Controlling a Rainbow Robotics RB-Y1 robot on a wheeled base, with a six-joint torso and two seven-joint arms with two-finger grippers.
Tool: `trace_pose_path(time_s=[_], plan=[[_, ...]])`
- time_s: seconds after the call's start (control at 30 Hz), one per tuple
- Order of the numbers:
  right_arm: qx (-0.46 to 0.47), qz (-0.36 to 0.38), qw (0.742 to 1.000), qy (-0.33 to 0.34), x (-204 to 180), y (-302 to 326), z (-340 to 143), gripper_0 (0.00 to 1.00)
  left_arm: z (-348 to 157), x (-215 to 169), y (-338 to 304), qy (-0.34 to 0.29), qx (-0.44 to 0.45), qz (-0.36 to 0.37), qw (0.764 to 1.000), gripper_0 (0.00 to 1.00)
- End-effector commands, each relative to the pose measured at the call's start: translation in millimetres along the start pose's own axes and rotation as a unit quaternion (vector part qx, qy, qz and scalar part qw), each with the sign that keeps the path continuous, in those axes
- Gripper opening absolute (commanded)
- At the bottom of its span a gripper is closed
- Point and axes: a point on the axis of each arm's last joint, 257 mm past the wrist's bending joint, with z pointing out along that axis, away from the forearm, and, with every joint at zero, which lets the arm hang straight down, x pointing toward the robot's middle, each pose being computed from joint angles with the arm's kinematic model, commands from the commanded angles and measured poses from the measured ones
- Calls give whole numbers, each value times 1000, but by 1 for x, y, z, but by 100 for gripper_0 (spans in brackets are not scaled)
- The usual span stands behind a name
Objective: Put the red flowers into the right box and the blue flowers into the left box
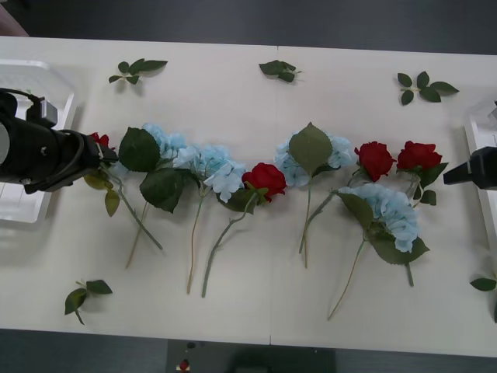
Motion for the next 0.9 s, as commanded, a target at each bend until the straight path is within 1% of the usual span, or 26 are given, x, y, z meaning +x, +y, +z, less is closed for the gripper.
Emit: trace_pose_path(time_s=[0.03, 0.43, 0.57, 0.7, 0.9], plan=[[27, 22, 999, -24, -15, 10, 11, 100, -3, -17, 6, -16, -16, -6, 1000, 100], [49, 42, 997, -36, -29, 39, 59, 100, 28, -21, 22, -11, -47, -2, 999, 100], [59, 49, 996, -43, -35, 37, 69, 100, 41, -28, 24, -21, -50, 2, 999, 100], [81, 46, 994, -53, -39, 27, 76, 100, 51, -30, 33, -32, -75, 21, 996, 100], [88, 39, 994, -48, -32, 27, 90, 100, 68, -32, 40, -34, -83, 23, 996, 100]])
